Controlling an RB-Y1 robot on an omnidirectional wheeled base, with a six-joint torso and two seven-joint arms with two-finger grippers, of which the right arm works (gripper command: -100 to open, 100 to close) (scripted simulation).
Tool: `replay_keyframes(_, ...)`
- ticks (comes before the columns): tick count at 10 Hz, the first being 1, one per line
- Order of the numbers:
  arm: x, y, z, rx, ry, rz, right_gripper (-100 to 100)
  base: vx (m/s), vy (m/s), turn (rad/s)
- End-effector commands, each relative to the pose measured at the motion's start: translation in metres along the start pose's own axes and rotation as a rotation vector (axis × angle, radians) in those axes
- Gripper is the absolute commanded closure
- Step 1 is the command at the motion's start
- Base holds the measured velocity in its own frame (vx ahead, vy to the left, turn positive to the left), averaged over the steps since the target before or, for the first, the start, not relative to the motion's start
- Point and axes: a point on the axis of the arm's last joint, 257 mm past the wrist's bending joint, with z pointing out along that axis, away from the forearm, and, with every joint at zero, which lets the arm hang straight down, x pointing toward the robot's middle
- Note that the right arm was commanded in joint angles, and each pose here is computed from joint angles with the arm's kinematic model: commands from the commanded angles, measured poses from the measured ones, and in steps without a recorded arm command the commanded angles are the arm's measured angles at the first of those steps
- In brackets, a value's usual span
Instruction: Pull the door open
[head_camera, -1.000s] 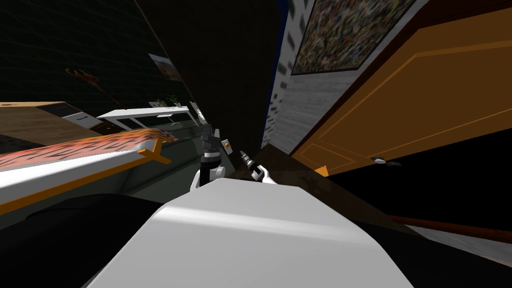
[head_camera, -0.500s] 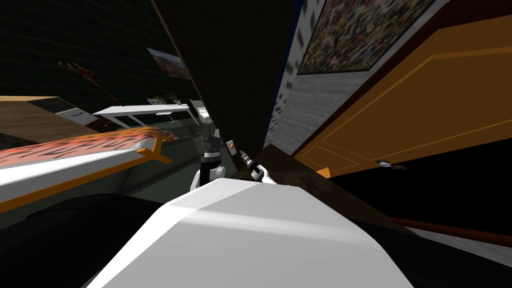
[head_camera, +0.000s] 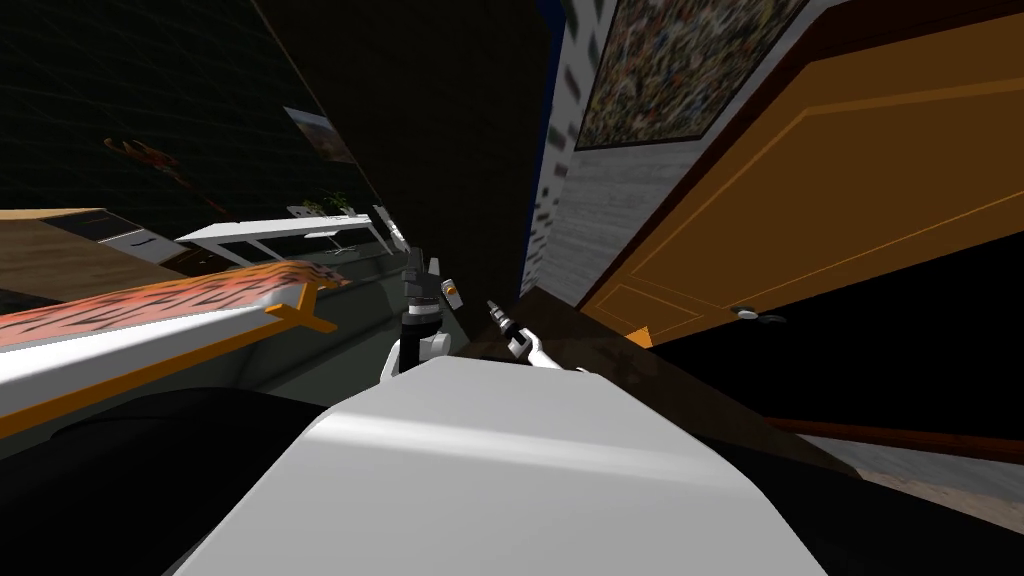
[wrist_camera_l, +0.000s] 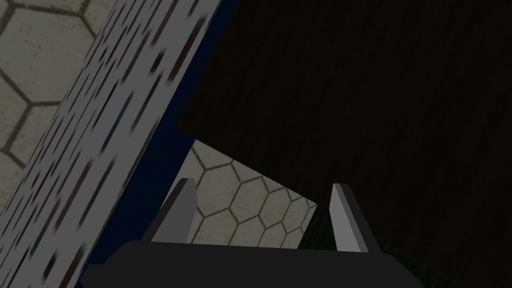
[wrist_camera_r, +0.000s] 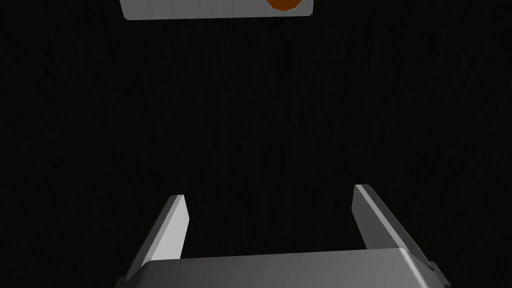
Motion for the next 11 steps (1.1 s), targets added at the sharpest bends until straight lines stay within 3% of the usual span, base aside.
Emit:
replay_keyframes(1, -0.021, -0.005, -0.0052, 0.014, -0.023, -0.013, -100, -0.009, -0.079, -0.097)
replay_keyframes(4, -0.067, -0.015, -0.0117, 0.038, -0.082, -0.036, -100, 0.003, -0.046, -0.06)
replay_keyframes(7, -0.103, -0.015, -0.0122, 0.041, -0.137, -0.04, -100, -0.005, 0.001, 0.035)
replay_keyframes(11, -0.123, -0.005, -0.0056, 0.023, -0.177, -0.023, -100, -0.009, 0.074, 0.155)
